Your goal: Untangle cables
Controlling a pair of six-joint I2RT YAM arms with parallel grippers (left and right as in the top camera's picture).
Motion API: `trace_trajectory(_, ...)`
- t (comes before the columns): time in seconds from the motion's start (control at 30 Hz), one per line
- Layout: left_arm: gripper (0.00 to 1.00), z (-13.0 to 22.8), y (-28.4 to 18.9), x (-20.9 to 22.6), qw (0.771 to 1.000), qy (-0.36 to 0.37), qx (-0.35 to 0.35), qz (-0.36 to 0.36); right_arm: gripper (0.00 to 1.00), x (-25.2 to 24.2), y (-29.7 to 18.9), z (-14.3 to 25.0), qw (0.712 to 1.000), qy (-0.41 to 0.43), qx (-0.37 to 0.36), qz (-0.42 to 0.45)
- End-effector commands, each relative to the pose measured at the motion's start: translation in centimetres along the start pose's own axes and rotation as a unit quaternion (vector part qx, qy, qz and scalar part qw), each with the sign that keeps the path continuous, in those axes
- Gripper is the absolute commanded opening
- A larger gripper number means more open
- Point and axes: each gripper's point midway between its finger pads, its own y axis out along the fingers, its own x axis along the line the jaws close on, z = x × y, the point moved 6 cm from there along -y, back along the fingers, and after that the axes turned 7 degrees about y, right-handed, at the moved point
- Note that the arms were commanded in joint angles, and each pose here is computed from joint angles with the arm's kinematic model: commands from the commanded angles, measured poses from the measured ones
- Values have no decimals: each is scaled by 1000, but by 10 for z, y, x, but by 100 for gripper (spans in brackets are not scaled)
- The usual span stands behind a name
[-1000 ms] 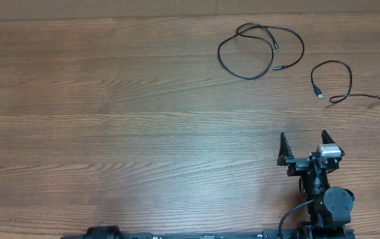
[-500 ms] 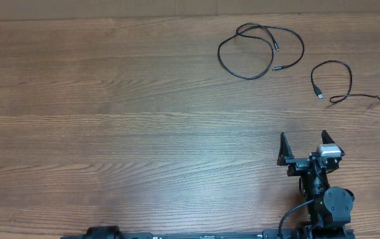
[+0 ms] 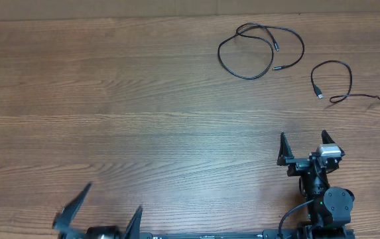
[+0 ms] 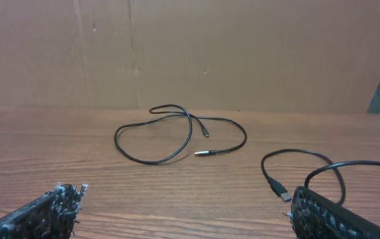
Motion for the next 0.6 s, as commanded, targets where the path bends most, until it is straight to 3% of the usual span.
trace_trajectory(0.0,99,16,23,-8,999,6,-23,42,100,0,0,2,1000,-6,-3,-2)
trace_trajectory(0.27,100,51,54,-14,998,-3,-19,63,100,0,0,2,1000,-6,-3,-2)
trace_trajectory(0.43,100,53,55,-17,997,-6,-19,71,100,0,0,2,1000,-6,-3,-2)
trace_trajectory(0.57,100,59,59,-14,997,48,-14,58,100,0,0,2,1000,-6,-3,-2)
